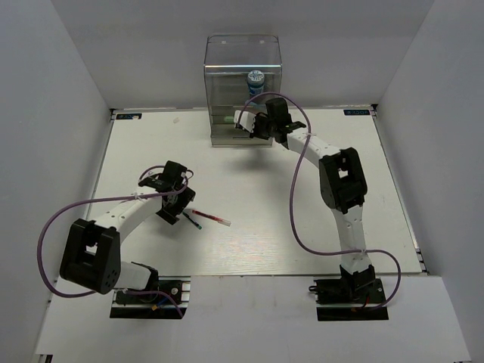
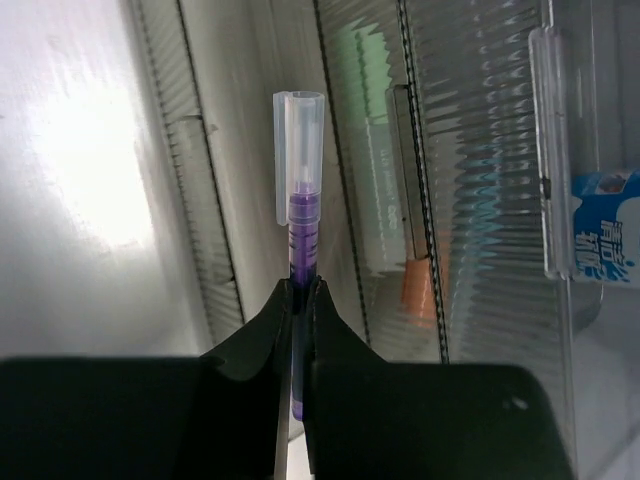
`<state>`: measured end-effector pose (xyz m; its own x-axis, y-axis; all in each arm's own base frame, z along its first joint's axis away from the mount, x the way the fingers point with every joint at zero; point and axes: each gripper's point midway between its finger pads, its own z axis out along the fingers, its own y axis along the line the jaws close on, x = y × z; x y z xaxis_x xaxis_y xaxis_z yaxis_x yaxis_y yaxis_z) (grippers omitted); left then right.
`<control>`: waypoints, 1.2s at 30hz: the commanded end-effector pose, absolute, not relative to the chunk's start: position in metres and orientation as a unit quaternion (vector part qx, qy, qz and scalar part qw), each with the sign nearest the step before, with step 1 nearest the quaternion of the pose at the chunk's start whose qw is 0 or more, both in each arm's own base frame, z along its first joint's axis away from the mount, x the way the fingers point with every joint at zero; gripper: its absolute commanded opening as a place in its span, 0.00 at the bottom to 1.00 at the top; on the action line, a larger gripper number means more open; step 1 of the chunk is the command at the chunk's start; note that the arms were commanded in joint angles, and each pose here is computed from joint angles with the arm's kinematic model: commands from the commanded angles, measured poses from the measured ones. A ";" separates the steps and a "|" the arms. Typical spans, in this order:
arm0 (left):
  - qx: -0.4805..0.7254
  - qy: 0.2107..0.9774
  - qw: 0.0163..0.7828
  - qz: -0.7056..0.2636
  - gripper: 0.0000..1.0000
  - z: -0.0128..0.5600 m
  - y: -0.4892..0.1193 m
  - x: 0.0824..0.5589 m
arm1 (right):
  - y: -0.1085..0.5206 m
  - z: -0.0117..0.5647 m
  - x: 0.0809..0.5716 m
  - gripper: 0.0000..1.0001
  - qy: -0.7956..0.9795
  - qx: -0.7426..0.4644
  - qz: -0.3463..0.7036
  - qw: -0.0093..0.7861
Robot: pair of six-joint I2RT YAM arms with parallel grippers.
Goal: Sort the stationery into containers
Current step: Place the pen in the drawer, then pick up the pen from the center of the board.
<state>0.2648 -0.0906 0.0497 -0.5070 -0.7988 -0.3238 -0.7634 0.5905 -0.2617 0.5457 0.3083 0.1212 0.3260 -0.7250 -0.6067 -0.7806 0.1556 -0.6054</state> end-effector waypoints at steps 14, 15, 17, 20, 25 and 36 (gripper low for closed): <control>-0.448 0.876 0.175 -0.015 0.78 0.044 -0.100 0.273 | 0.319 0.160 0.563 0.47 0.533 -0.628 0.072 0.563; -0.448 0.877 0.172 -0.012 0.77 0.043 -0.100 0.273 | 0.320 0.147 0.552 0.50 0.538 -0.632 0.087 0.551; -0.448 0.878 0.170 -0.003 0.72 0.042 -0.098 0.273 | 0.317 0.172 0.547 0.54 0.529 -0.620 0.092 0.572; -0.446 0.881 0.155 0.019 0.65 0.040 -0.094 0.267 | 0.309 0.171 0.534 0.57 0.551 -0.598 0.113 0.571; -0.445 0.884 0.141 0.035 0.54 0.034 -0.093 0.263 | 0.291 0.187 0.501 0.61 0.582 -0.554 0.154 0.576; -0.436 0.890 0.120 0.058 0.39 0.011 -0.090 0.263 | 0.260 0.199 0.420 0.67 0.607 -0.511 0.215 0.569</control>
<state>0.2567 -0.0924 0.0128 -0.5881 -0.7698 -0.2481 -0.7929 0.6093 -0.0111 0.4335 0.2588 0.1791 0.1697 -0.4434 -0.8801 -0.8589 0.3714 -0.3527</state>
